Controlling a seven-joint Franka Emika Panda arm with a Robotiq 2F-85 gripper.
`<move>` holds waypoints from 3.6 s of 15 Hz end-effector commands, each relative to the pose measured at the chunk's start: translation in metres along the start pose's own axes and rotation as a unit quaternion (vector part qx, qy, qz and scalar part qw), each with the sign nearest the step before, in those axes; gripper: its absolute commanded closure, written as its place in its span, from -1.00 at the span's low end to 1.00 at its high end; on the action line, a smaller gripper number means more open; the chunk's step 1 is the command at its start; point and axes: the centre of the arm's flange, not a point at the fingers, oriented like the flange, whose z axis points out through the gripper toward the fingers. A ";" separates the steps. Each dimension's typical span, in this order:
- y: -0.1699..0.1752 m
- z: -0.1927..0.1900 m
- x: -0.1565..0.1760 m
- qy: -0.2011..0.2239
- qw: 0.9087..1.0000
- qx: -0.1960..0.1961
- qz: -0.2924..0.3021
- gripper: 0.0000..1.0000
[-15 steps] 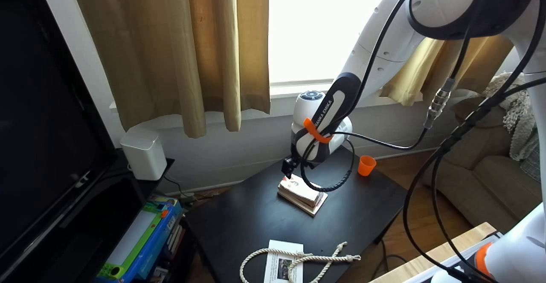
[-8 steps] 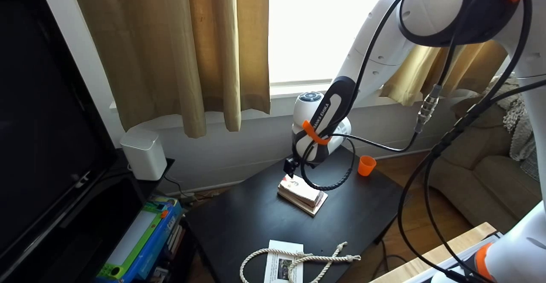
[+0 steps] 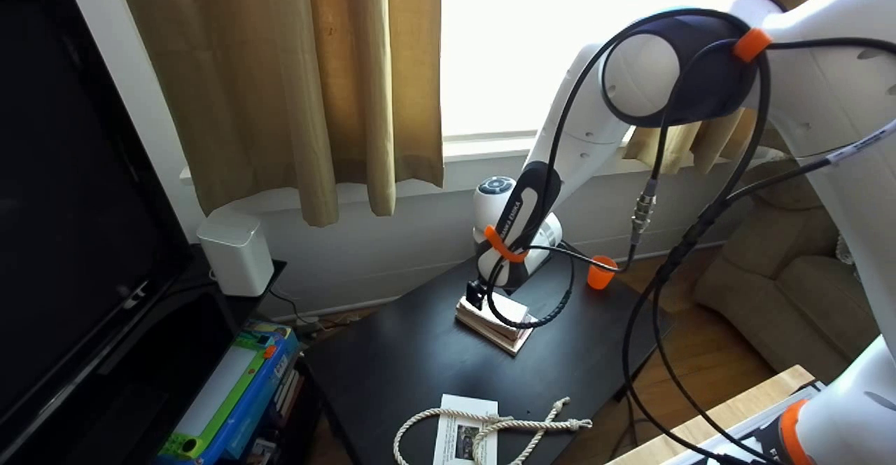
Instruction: Move the top book to the right, put the yellow book on the book on the right, and then put the white book on the books on the right
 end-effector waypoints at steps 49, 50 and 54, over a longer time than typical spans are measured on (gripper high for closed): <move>0.102 0.127 0.015 0.054 0.989 -0.096 0.097 -1.00; 0.104 0.129 0.014 0.055 0.989 -0.094 0.102 -1.00; 0.119 0.141 0.007 0.057 0.986 -0.083 0.132 -1.00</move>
